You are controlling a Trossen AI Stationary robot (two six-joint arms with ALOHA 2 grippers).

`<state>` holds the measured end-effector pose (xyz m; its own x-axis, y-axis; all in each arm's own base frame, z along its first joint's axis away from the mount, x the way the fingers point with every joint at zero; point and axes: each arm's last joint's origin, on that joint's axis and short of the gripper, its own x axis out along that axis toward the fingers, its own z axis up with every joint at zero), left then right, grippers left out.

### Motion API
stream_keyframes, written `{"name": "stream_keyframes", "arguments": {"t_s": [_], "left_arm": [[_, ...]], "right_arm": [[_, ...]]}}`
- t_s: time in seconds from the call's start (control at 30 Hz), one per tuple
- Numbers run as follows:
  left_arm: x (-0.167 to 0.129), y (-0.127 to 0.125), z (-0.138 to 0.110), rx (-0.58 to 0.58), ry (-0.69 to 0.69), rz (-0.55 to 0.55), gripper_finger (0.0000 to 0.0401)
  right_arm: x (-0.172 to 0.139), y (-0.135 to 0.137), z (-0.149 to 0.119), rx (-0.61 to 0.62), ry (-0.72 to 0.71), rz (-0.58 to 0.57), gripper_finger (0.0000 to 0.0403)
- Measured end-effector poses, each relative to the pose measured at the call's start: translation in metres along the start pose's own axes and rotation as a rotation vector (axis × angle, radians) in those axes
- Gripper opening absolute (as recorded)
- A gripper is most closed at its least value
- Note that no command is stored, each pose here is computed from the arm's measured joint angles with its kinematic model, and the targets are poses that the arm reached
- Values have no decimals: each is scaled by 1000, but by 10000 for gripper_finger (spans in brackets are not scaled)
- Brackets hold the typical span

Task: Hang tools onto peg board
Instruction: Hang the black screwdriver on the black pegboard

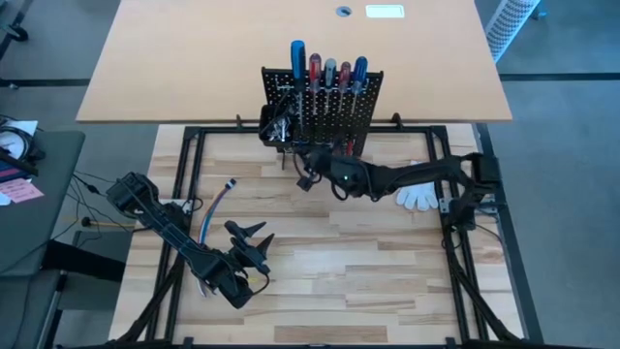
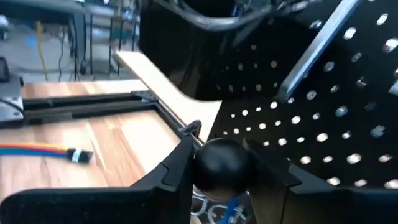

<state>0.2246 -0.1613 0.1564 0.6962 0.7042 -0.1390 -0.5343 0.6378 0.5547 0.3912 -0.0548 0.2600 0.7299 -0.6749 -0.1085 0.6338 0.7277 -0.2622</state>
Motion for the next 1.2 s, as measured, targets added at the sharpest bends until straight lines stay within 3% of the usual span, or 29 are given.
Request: {"name": "stream_keyframes", "arguments": {"t_s": [0.4, 0.73, 1.2], "left_arm": [[0, 0, 1, -4, -2, -1, 200], [0, 0, 1, -5, -2, 0, 200], [1, -1, 1, -6, -2, 1, 200]], "right_arm": [[8, -33, 49, 8, 160, 209, 120], [18, -48, 56, 15, 206, 298, 121], [34, -54, 51, -7, 309, 331, 122]]}}
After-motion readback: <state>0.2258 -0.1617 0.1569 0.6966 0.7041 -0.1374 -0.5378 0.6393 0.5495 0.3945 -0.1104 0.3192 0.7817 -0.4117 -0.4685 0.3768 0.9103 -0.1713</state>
